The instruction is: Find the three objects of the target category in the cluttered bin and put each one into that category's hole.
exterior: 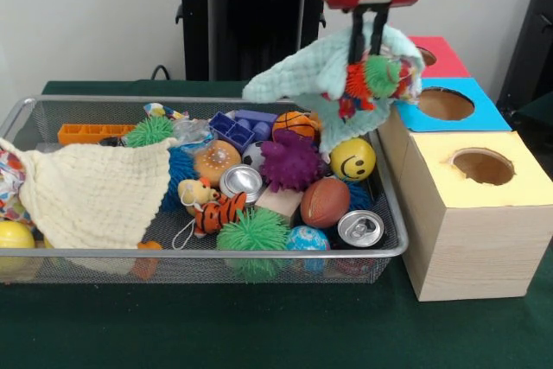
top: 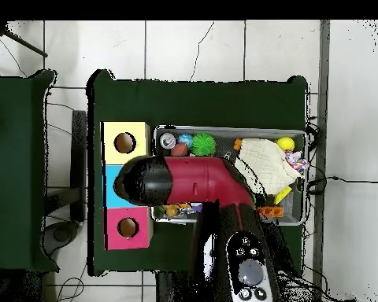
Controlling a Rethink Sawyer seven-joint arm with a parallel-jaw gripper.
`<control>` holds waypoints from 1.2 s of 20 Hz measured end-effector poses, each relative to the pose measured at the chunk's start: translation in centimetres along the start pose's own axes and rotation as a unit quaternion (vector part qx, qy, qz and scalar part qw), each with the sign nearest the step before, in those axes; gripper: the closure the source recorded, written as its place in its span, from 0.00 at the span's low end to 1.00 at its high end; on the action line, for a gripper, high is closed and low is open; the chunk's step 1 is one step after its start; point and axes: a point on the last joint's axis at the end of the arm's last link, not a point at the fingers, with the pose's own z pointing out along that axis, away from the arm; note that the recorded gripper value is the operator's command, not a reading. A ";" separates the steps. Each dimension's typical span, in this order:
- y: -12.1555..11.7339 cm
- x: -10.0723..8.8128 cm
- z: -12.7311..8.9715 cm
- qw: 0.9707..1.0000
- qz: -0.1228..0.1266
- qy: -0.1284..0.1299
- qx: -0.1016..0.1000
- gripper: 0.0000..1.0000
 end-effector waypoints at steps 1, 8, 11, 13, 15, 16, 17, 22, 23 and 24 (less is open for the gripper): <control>0.6 -0.1 -0.4 1.000 -0.002 -0.001 -0.002 1.00; 2.4 -0.8 -1.3 1.000 -0.008 -0.005 -0.007 1.00; 1.5 -1.7 -1.0 1.000 -0.002 -0.013 -0.013 1.00; 0.8 -2.3 -0.8 1.000 0.003 -0.018 -0.018 1.00; 0.0 -2.9 -0.5 0.999 0.008 -0.022 -0.023 1.00; -0.8 -3.5 0.0 0.999 0.014 -0.027 -0.028 1.00; -1.1 -3.6 0.2 0.999 0.016 -0.028 -0.030 1.00; -2.2 -5.4 1.8 0.997 0.012 -0.066 -0.041 1.00; -2.4 -6.1 2.1 0.995 0.005 -0.091 -0.043 1.00; -2.7 -6.9 2.4 0.992 -0.002 -0.116 -0.046 1.00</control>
